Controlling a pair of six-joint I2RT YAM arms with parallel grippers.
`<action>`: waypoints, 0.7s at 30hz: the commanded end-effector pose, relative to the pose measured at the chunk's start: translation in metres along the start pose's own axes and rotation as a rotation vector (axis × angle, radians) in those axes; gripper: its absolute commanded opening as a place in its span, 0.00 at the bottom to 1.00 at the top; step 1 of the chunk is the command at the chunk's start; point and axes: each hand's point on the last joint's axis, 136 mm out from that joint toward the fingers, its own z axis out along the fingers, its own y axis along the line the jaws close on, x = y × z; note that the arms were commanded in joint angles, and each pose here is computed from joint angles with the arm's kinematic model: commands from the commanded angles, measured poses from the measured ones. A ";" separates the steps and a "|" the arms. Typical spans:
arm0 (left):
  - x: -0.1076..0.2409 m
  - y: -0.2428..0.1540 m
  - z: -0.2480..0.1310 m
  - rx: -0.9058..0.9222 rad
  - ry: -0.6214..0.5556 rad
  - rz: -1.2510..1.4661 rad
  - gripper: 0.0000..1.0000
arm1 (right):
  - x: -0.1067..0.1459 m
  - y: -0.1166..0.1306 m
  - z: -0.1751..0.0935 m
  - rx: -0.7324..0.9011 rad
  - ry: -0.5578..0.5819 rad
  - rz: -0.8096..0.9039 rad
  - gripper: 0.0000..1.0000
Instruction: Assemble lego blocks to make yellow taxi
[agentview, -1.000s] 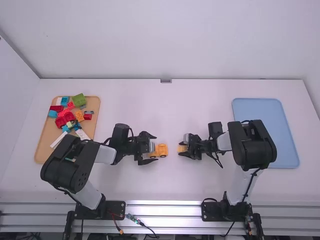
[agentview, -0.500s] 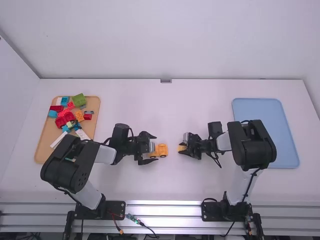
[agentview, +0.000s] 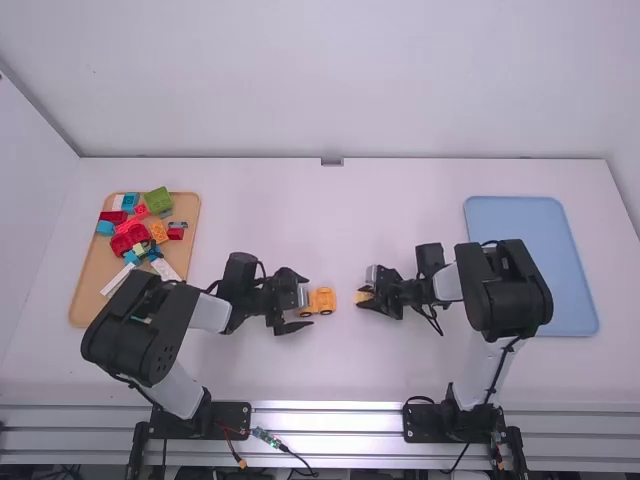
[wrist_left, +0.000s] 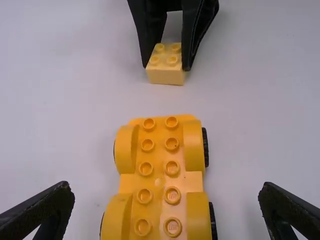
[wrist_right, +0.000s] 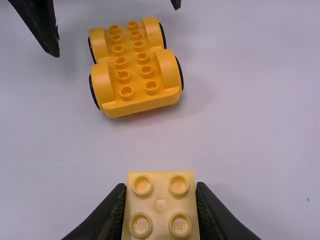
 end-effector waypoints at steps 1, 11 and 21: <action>0.004 0.004 0.005 0.014 0.000 -0.057 0.99 | -0.004 -0.003 0.002 -0.013 -0.018 0.002 0.24; 0.014 0.003 0.021 0.080 -0.020 -0.101 0.99 | -0.009 0.000 0.000 -0.061 -0.018 -0.012 0.22; 0.016 0.001 0.030 0.125 -0.047 -0.125 0.77 | -0.016 0.002 0.001 -0.078 -0.048 -0.027 0.24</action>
